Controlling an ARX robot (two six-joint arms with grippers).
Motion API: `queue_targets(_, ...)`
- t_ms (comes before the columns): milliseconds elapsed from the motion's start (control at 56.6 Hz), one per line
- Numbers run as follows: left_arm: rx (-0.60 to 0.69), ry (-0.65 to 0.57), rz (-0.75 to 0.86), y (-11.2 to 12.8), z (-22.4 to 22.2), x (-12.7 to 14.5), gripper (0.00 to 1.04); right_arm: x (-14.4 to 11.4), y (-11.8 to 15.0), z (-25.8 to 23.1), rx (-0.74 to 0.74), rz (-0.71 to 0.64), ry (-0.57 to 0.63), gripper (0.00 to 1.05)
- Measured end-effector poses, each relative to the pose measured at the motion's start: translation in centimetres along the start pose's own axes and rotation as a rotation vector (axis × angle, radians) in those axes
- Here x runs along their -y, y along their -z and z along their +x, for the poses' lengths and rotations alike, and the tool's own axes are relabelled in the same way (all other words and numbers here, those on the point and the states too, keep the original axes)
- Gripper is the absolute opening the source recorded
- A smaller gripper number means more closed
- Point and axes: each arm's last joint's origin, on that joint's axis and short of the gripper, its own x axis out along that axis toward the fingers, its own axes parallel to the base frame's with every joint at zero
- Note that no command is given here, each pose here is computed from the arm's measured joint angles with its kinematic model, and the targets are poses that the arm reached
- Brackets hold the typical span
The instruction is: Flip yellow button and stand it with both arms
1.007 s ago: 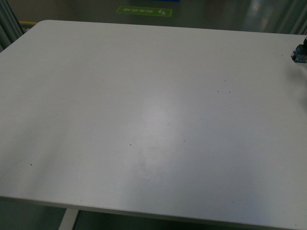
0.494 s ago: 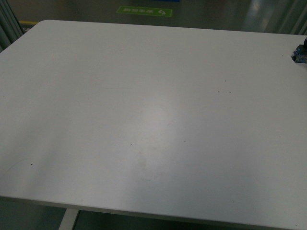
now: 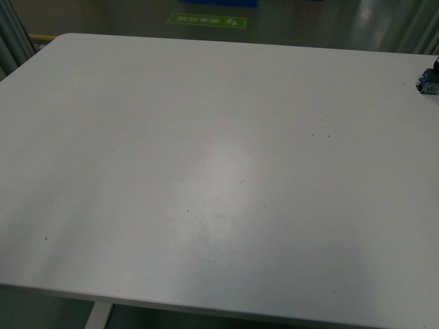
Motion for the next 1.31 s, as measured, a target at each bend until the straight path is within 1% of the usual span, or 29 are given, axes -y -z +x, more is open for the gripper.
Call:
queue_targets(35,0.0,0.0,0.0,0.0,0.0,0.0,0.98,-0.4,0.4,-0.6,-0.015,-0.002,0.004,0.25)
queue_targets(53,0.0,0.001,0.0,0.0,0.0,0.0,0.98,-0.5,0.4,-0.7,-0.017,-0.002,0.004,0.23)
queue_targets(141,0.0,0.0,0.0,0.0,0.0,0.0,0.98,-1.1,0.5,-1.7,-0.02,-0.006,0.004,0.06)
queue_targets(177,0.0,0.0,0.0,0.0,0.0,0.0,0.98,-1.3,0.5,-1.9,-0.017,-0.01,0.003,0.03)
queue_targets(512,0.0,0.0,0.0,0.0,0.0,0.0,0.98,-2.7,0.4,-4.4,-0.012,-0.015,-0.005,0.03)
queue_targets(583,0.0,0.0,0.0,0.0,0.0,0.0,0.98,-3.2,0.3,-4.7,-0.012,-0.016,0.02,0.03)
queue_targets(671,0.0,0.0,0.0,0.0,0.0,0.0,0.98,-3.8,0.3,-5.2,-0.008,-0.017,-0.008,0.03)
queue_targets(1307,0.0,0.0,0.0,0.0,0.0,0.0,0.98,-3.8,-0.3,-7.5,0.012,-0.016,-0.006,0.03)
